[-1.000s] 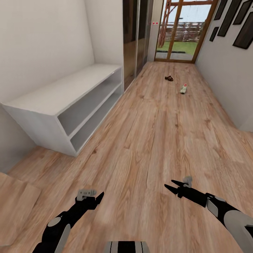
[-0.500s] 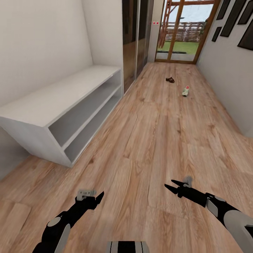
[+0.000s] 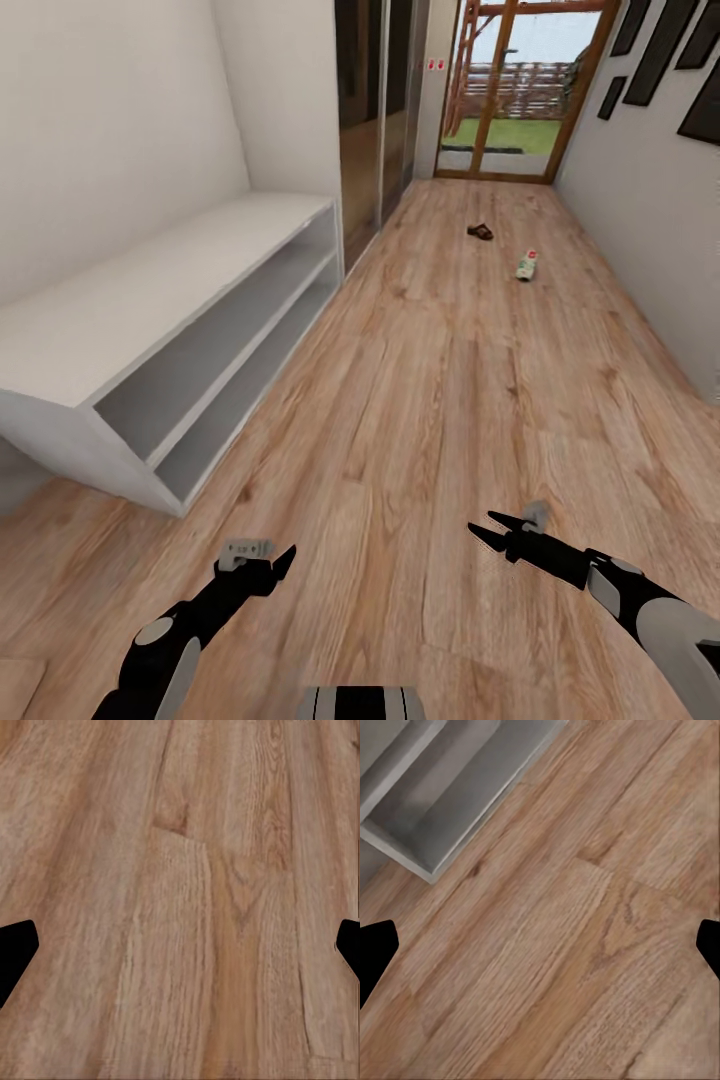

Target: Pick up the two gym shoes and the two sandals from the corridor floor and place them onto the hallstand (shoe rack) in the corridor, making sure they are on the rack and not on the floor. Arrange them so the two gym shoes are next to each other and the two sandals are next to each other.

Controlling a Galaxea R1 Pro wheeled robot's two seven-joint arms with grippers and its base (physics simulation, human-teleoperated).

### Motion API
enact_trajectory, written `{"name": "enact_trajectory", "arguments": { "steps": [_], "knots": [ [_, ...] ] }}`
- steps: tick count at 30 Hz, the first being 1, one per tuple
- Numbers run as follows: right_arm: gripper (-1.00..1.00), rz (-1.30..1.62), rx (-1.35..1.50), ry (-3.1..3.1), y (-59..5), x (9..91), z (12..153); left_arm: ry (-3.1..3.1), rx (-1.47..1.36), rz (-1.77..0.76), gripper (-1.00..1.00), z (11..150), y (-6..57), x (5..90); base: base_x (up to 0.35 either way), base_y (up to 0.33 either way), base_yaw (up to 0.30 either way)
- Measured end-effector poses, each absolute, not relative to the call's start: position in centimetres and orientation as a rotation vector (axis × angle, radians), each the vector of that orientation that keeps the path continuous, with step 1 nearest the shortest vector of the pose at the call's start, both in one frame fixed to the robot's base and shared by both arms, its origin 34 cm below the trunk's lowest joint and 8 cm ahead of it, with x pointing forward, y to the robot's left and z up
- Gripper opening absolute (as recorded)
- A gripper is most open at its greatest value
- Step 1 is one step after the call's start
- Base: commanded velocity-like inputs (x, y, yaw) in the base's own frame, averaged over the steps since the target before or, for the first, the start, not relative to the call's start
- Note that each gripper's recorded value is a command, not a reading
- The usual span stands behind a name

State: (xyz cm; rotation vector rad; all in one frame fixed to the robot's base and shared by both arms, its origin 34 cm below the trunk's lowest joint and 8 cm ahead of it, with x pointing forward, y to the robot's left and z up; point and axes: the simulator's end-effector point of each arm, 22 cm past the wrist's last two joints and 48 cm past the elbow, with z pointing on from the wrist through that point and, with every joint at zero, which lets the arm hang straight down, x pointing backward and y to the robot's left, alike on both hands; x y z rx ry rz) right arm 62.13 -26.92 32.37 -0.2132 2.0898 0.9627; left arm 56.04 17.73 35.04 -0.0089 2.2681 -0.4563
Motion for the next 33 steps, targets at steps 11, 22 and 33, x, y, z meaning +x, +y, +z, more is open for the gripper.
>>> {"name": "enact_trajectory", "arguments": {
  "steps": [11, 22, 33],
  "knots": [
    [1.0, 0.963, -0.213, 2.09, -26.9, 62.1, 32.4, 2.268, -0.009, -0.456, 1.0, 35.0, 17.7, 56.0, 0.331, -0.061, -0.294],
    [1.0, 0.892, -0.174, 2.115, -28.0, 62.8, 31.6, 2.268, -0.009, -0.456, 1.0, 35.0, 17.7, 56.0, 0.331, -0.06, -0.19],
    [1.0, 0.295, 0.104, 2.23, -38.3, 66.0, 27.5, 2.268, -0.009, -0.456, 1.0, 35.0, 17.8, 56.0, 0.331, -0.061, -0.008]
  ]
}}
